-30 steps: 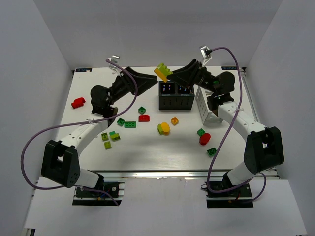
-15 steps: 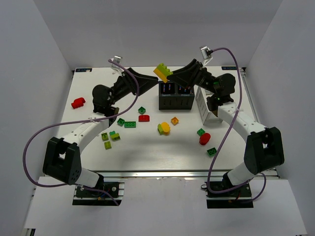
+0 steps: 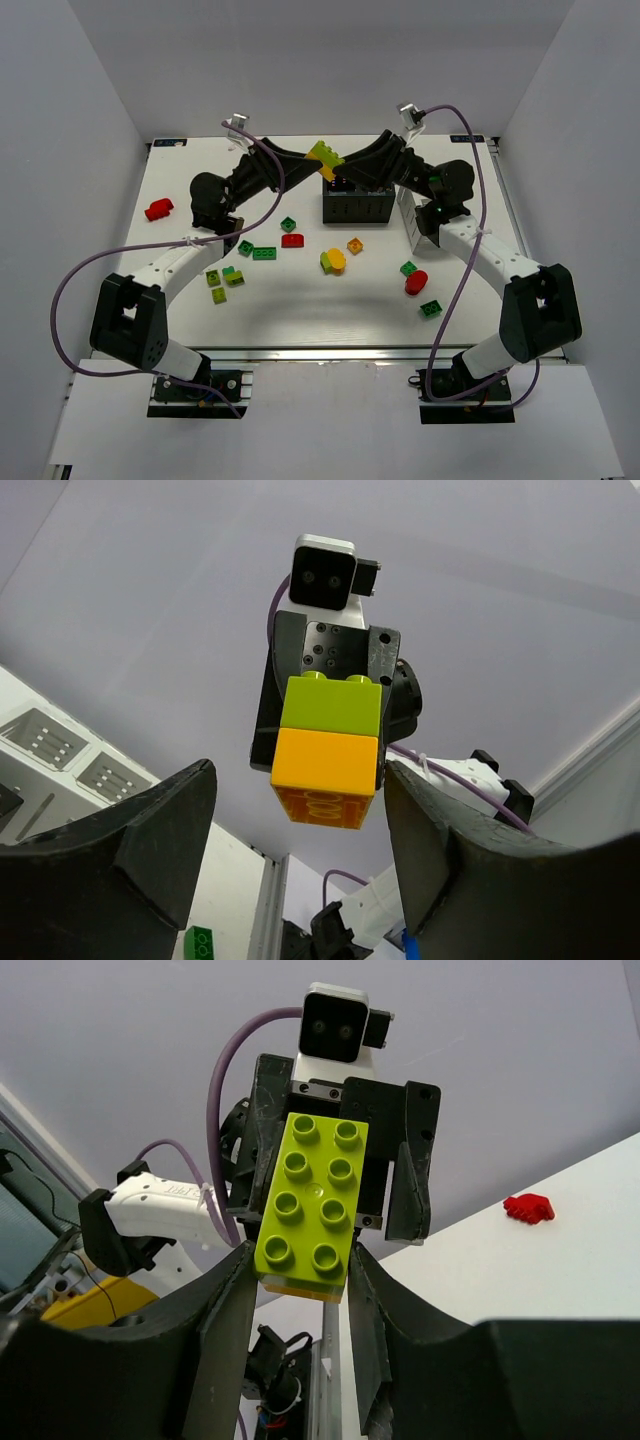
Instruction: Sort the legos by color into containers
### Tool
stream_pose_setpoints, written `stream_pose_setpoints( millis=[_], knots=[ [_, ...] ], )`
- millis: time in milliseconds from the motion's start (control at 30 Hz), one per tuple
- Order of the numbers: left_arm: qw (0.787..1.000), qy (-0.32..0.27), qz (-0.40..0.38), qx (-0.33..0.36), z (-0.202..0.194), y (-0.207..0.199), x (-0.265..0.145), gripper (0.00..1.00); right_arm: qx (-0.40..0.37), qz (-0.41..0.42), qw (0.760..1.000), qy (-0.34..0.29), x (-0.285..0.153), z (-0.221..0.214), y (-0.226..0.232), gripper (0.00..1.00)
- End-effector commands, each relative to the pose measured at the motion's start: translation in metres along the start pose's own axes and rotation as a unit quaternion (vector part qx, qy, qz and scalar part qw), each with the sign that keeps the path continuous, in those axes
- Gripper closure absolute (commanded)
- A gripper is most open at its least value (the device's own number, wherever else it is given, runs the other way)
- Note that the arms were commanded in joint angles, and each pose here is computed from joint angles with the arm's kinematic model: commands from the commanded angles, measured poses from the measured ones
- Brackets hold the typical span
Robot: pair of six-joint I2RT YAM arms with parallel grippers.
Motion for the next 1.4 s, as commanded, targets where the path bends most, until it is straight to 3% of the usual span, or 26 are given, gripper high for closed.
stream_pose_setpoints(
  millis=[0,133,267,500,600,733,767,1033,1167,1367],
  knots=[
    [0.999,-0.010,-0.028,0.016,0.009,-0.013,0.002,0.23,-0.036,0.030,0.999,-0.021,0.003,0.009,0.019,1.00],
    [0.999,-0.011,-0.029,0.012,0.008,-0.013,0.000,0.31,-0.031,0.029,0.999,-0.019,0.006,0.008,0.015,1.00],
    [0.999,-0.011,-0.035,0.007,0.007,-0.014,-0.001,0.52,-0.029,0.028,0.999,-0.019,0.007,0.006,0.013,1.00],
    [0.999,-0.007,-0.043,0.005,0.007,-0.016,-0.001,0.73,-0.029,0.022,0.999,-0.018,0.007,0.005,0.009,1.00],
    [0.999,-0.004,-0.049,0.005,0.006,-0.017,-0.002,0.77,-0.032,0.019,0.999,-0.015,0.008,0.005,0.007,0.95],
    [0.999,0.004,-0.048,0.006,0.004,-0.017,-0.003,0.79,-0.040,0.020,0.999,-0.008,0.009,0.006,0.006,0.61],
    [0.999,0.008,-0.047,0.006,0.004,-0.018,-0.003,0.80,-0.045,0.020,0.999,-0.007,0.010,0.007,0.005,0.56],
    [0.999,0.040,-0.014,0.018,-0.003,-0.015,-0.010,0.82,-0.062,0.021,0.998,0.007,0.014,0.010,0.001,0.36],
    [0.999,0.046,-0.003,0.019,-0.005,-0.015,-0.013,0.83,-0.066,0.022,0.998,0.012,0.015,0.011,-0.001,0.36],
    [0.999,0.045,0.002,0.019,-0.006,-0.015,-0.015,0.83,-0.062,0.016,0.998,0.027,0.016,0.008,-0.006,0.46]
  ],
)
Point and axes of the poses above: each gripper's point midway between its finger pads, its own x axis out along the fingers, its own y axis along the line the jaws close on, z = x × y, the point moved 10 cm from there along -x, back along the fingers, and after that the axes turned 4 degrees about x, right-handed, at the moved point
